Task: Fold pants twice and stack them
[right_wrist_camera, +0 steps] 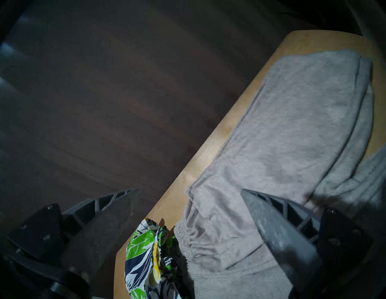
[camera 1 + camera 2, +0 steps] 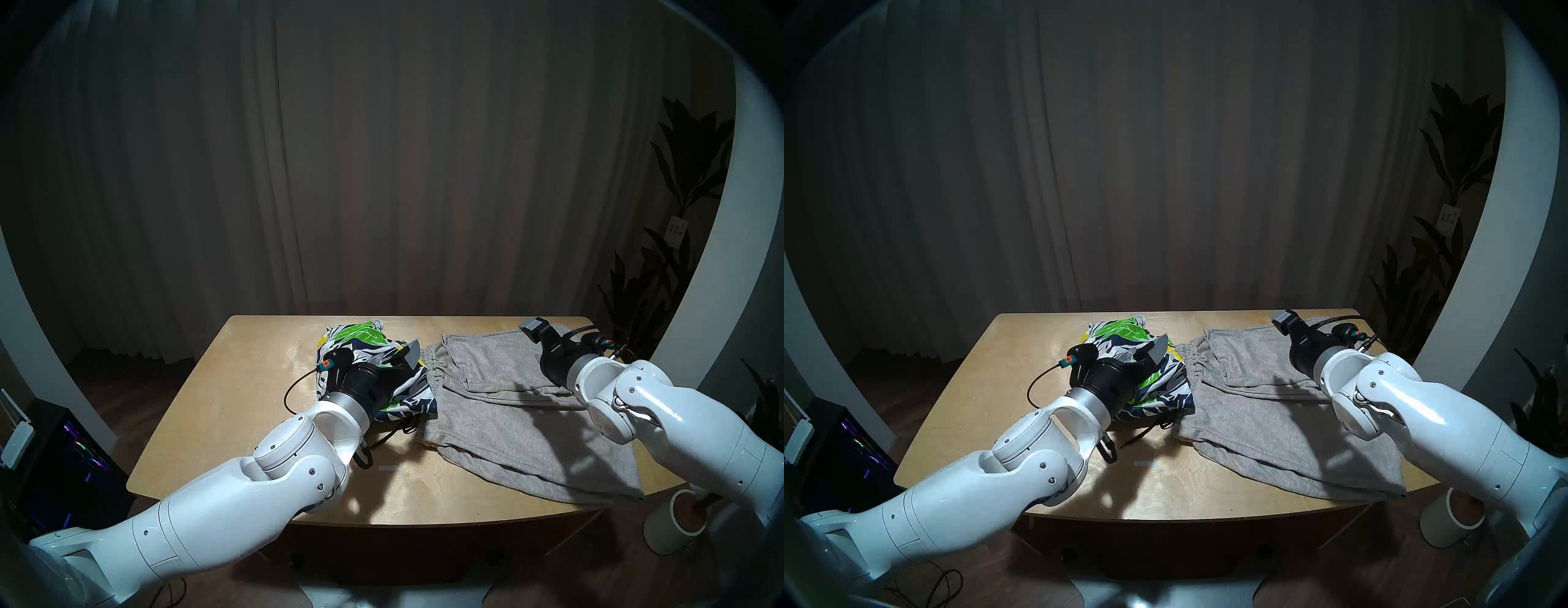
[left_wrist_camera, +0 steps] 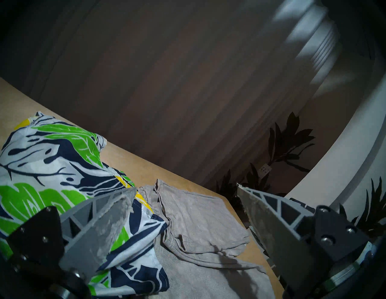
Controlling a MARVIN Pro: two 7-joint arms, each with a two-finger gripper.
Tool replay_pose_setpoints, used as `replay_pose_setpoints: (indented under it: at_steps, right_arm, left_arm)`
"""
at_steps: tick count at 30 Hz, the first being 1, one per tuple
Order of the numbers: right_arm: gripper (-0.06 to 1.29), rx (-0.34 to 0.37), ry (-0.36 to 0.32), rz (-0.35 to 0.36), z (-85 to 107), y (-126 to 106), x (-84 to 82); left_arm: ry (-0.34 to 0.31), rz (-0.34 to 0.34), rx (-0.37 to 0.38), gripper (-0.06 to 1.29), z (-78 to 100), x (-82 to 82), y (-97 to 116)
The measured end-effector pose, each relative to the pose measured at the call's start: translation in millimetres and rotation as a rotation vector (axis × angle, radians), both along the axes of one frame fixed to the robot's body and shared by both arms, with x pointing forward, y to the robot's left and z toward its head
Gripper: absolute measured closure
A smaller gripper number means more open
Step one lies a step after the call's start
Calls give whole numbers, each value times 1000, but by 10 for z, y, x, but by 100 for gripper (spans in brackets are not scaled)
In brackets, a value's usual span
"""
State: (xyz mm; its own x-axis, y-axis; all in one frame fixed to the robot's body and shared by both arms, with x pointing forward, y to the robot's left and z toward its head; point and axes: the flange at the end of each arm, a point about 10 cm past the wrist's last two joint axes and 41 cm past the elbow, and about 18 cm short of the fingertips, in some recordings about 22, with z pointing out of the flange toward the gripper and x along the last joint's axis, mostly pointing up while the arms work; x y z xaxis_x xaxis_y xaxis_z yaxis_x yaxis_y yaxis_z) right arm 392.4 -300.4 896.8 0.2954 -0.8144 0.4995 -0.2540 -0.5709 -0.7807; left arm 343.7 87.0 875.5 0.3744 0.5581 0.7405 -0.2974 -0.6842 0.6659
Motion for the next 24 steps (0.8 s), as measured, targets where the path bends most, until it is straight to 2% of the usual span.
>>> replay_pose_setpoints:
  at_steps: [7, 11, 24]
  right_arm:
    - [-2, 3, 63, -68, -17, -273, -66]
    - [-2, 13, 92, -78, -30, -330, -118]
    - [-2, 47, 178, -59, -65, -326, -319]
  left_arm:
    - [52, -15, -57, 2, -8, -55, -69]
    - [77, -25, -78, 2, -14, -70, -94]
    - [174, -84, -111, 2, -90, -133, -150]
